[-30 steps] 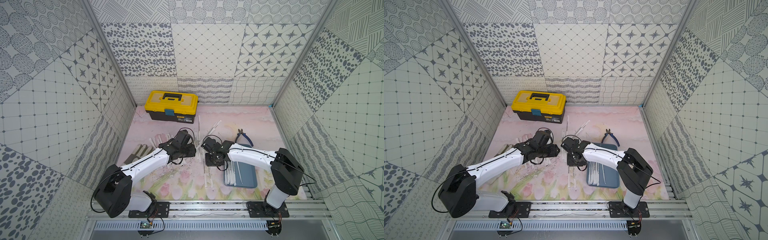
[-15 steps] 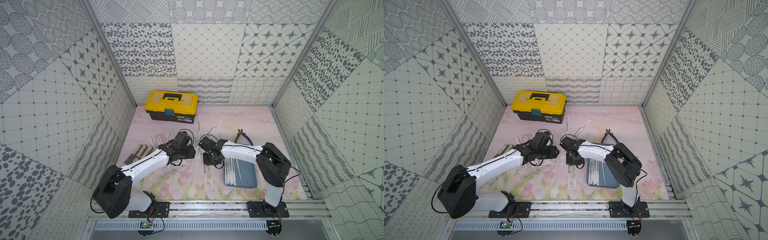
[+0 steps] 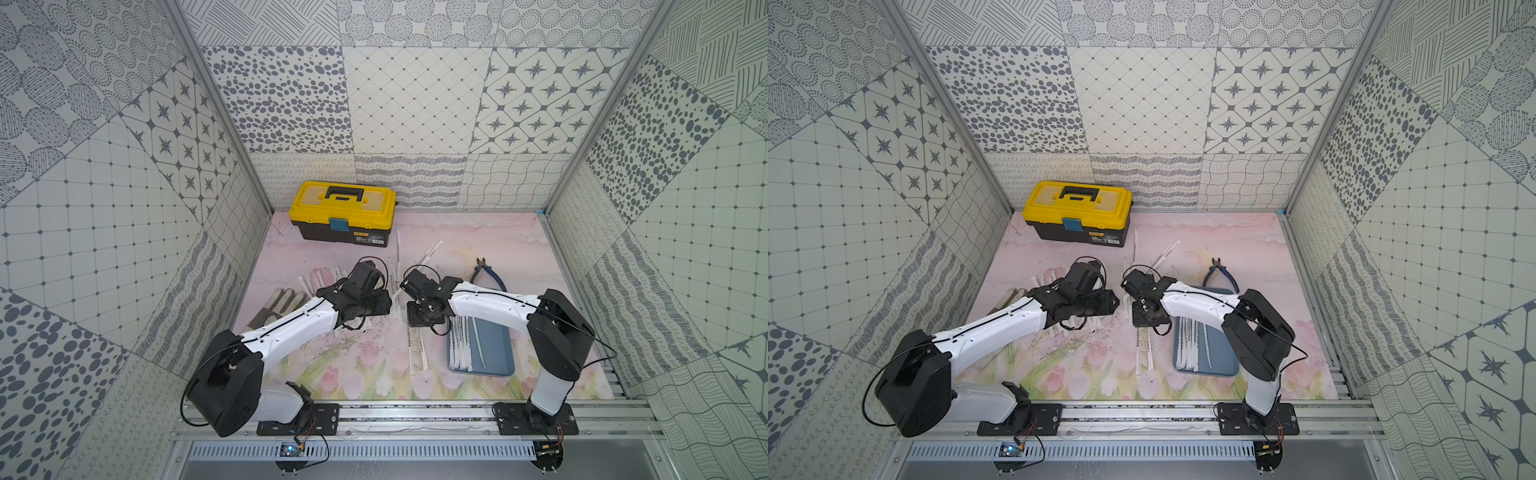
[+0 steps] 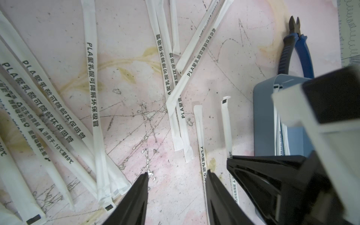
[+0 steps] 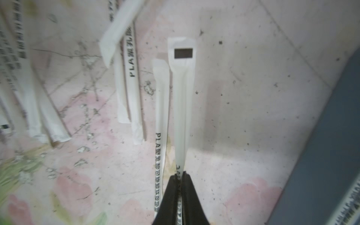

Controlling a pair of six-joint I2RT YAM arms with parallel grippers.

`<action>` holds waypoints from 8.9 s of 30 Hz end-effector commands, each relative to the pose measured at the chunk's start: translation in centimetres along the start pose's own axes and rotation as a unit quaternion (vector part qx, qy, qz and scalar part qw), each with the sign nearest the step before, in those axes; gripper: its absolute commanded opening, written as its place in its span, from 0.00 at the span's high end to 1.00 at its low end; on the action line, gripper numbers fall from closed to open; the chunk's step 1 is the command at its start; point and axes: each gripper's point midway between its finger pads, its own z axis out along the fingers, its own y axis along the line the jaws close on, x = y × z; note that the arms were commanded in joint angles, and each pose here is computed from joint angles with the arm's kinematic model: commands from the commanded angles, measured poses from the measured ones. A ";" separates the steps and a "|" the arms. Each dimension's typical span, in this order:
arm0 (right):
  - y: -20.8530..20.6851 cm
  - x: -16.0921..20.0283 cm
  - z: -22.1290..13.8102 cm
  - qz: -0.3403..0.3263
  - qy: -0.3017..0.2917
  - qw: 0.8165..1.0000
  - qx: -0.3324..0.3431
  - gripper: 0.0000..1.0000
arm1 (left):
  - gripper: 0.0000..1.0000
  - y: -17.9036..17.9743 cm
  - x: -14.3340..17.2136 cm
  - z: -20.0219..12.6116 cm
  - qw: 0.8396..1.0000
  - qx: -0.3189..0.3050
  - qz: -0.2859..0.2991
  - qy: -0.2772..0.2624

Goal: Put the straws into the storage box
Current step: Pick up the straw from the center of the board, then place the straw in the storage box, then pick up the straw from the center of the board, then place the straw in the storage box, then move the straw to the center of the board, then pick up the straw from the center of the board, then place the straw in the storage box.

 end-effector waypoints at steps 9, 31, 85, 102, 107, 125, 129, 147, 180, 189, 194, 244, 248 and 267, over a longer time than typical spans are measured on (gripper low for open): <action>-14.3 -0.6 -7.3 0.044 -0.036 0.998 -0.016 0.94 | 0.49 -10.0 0.6 0.4 0.992 0.108 0.060 0.008; -18.3 0.8 1.3 0.108 0.025 0.994 -0.006 0.96 | 0.49 -12.6 3.2 3.1 0.989 0.118 0.079 0.051; 2.9 1.4 1.7 -0.002 -0.002 1.000 0.029 0.80 | 0.49 4.2 0.2 -2.5 0.998 -0.032 -0.047 -0.029; 2.0 2.9 5.2 0.010 0.032 0.998 0.054 0.87 | 0.49 3.6 0.0 -2.1 0.998 -0.021 -0.050 -0.026; 2.3 2.1 2.7 0.010 0.010 0.999 0.042 0.95 | 0.49 3.8 -0.8 -3.0 0.998 -0.034 -0.038 -0.038; -18.4 0.0 -6.3 0.067 -0.053 0.990 0.114 0.98 | 0.50 -13.6 1.5 2.0 0.989 0.121 0.082 0.028; -19.2 -0.6 -4.5 0.076 -0.052 0.990 0.109 0.98 | 0.50 -14.8 2.9 3.4 0.986 0.127 0.094 0.054; -20.0 1.5 0.7 0.095 0.000 0.990 0.107 0.98 | 0.49 -13.6 4.0 4.6 0.986 0.106 0.106 0.071; -12.0 -1.2 -6.3 0.149 -0.085 0.985 0.022 0.61 | 0.61 -3.6 -7.1 18.0 0.957 -0.063 0.227 0.168; -11.6 -1.3 -5.9 0.151 -0.086 0.985 0.013 0.62 | 0.85 -4.4 -4.8 17.3 0.960 -0.067 0.211 0.173; -10.9 -1.5 -5.7 0.145 -0.083 0.986 0.008 0.62 | 0.92 -6.2 -2.0 14.0 0.976 -0.027 0.135 0.171; -1.9 -6.1 -0.6 0.076 -0.087 0.993 0.036 0.91 | 0.60 -2.4 2.4 -0.2 0.998 0.047 0.016 0.039; -3.6 -5.0 -3.5 0.056 -0.091 0.993 0.046 0.91 | 0.60 -3.0 1.9 -0.5 0.998 0.053 0.014 0.036; -19.7 2.0 -2.3 0.049 -0.026 0.991 0.123 0.95 | 0.60 -13.9 3.7 0.5 0.986 0.123 0.097 0.055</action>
